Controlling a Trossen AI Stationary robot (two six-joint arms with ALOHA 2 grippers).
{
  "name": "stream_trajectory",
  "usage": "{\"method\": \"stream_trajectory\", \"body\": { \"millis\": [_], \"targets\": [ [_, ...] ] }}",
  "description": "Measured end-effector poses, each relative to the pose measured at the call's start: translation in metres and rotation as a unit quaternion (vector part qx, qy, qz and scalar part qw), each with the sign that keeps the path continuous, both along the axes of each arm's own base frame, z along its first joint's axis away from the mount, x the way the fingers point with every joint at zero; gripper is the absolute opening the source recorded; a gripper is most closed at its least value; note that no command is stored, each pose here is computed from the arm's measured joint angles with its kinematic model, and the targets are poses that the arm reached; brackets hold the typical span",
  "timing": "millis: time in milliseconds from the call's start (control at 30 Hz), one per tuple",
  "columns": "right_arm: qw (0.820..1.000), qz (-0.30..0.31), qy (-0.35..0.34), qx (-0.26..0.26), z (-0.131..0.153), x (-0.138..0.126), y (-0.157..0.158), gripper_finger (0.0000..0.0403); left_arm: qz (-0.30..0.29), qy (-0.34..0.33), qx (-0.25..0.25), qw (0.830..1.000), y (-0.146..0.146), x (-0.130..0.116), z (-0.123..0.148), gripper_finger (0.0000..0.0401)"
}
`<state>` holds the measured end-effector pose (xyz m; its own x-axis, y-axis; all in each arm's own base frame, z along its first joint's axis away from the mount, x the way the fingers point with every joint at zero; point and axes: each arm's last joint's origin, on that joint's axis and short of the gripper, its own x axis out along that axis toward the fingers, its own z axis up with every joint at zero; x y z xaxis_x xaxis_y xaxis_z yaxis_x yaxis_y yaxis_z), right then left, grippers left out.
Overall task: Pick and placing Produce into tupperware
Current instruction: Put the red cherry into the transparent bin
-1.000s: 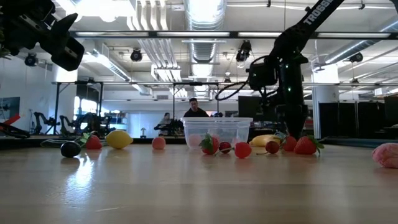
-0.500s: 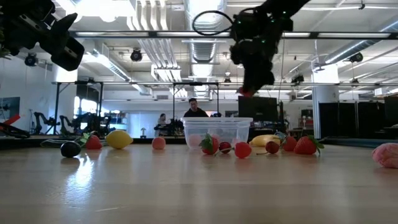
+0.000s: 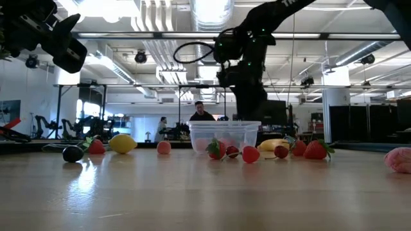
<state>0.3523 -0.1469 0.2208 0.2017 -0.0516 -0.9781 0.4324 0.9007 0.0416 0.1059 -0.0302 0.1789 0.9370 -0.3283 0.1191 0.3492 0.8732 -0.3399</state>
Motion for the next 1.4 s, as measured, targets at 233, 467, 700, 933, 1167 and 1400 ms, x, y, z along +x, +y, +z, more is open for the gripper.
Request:
{"method": "stream_trajectory", "body": {
  "millis": [233,467,700,933,1167,1400],
  "targets": [
    [0.996,-0.019,0.084,0.036,0.01,-0.051,-0.018,0.0249,0.0,0.0,0.0,1.0,0.0,0.0,0.0,0.0155],
    [0.99,0.102,0.093,0.001,0.0,-0.08,-0.02,0.0234,0.0,-0.001,0.0,1.0,0.0,0.0,0.0,0.0155],
    [0.973,0.178,0.142,-0.037,-0.029,-0.094,-0.017,0.0233,-0.001,0.0,0.0,1.0,0.0,0.0,0.0,0.0155],
    [0.96,0.24,0.12,-0.08,-0.044,-0.093,-0.022,0.0233,-0.002,-0.001,0.0,1.0,0.0,0.0,0.0,0.0155],
    [0.964,0.233,0.107,-0.066,-0.054,-0.099,-0.023,0.0233,-0.002,0.0,0.0,1.0,0.0,0.0,0.0,0.0155],
    [0.966,0.225,0.115,-0.052,-0.061,-0.104,-0.02,0.0233,-0.002,0.0,0.0,1.0,0.0,0.0,0.0,0.0155]
  ]
}}
